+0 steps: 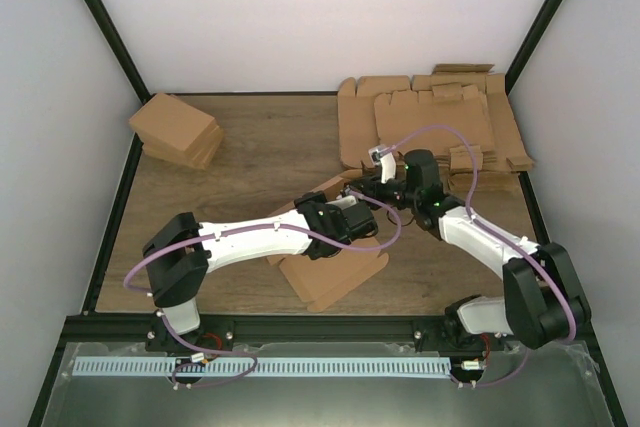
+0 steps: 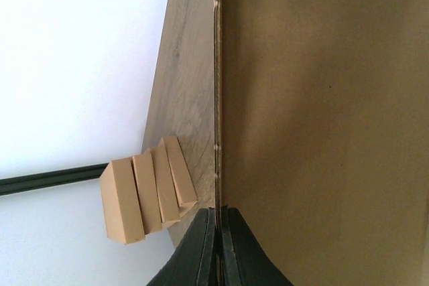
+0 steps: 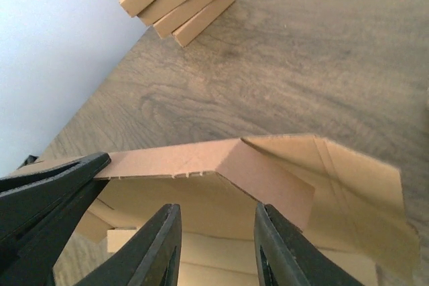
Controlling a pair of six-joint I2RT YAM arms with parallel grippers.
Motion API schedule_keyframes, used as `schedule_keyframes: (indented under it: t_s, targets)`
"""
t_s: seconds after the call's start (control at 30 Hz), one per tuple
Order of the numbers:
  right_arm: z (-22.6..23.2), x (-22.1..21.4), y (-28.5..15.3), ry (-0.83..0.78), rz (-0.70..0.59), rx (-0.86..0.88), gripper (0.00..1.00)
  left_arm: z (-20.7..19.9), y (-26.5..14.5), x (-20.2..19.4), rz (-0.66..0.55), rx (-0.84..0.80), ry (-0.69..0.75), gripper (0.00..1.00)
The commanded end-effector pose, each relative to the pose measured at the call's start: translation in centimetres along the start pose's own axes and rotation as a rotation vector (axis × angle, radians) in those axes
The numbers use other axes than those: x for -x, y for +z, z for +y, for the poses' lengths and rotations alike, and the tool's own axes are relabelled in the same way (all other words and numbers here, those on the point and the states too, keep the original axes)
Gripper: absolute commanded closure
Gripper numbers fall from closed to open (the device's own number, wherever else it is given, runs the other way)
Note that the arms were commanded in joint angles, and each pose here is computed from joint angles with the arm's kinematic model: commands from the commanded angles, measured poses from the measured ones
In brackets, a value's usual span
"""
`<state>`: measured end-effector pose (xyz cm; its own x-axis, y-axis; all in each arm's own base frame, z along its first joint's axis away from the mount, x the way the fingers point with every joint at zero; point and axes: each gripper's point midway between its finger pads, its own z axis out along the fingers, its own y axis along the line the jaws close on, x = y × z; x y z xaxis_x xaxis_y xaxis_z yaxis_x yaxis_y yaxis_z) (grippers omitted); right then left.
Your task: Fold the paper box
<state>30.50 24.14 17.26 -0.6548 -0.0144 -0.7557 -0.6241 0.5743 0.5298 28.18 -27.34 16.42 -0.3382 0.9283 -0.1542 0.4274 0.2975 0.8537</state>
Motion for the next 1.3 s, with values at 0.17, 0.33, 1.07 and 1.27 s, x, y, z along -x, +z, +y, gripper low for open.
schedule_keyframes:
  t_s: [0.17, 0.33, 1.07, 1.27]
  targets:
    - [-0.4, 2.8, 0.0, -0.189, -0.104, -0.086, 0.66, 0.0, -0.5, 0.4, -0.022, -0.005, 0.002, 0.96]
    - [0.0, 2.7, -0.8, -0.264, -0.134, -0.087, 0.60, -0.3, -0.4, 0.4, -0.024, -0.016, 0.005, 0.96]
    - [-0.8, -0.3, 2.0, -0.269, -0.014, -0.096, 0.79, -0.3, -0.6, 0.7, -0.042, -0.029, 0.000, 0.96]
    - [-1.5, 0.1, 2.2, -0.247, -0.030, -0.143, 0.99, -0.4, -0.6, 0.7, -0.044, -0.034, -0.004, 0.96]
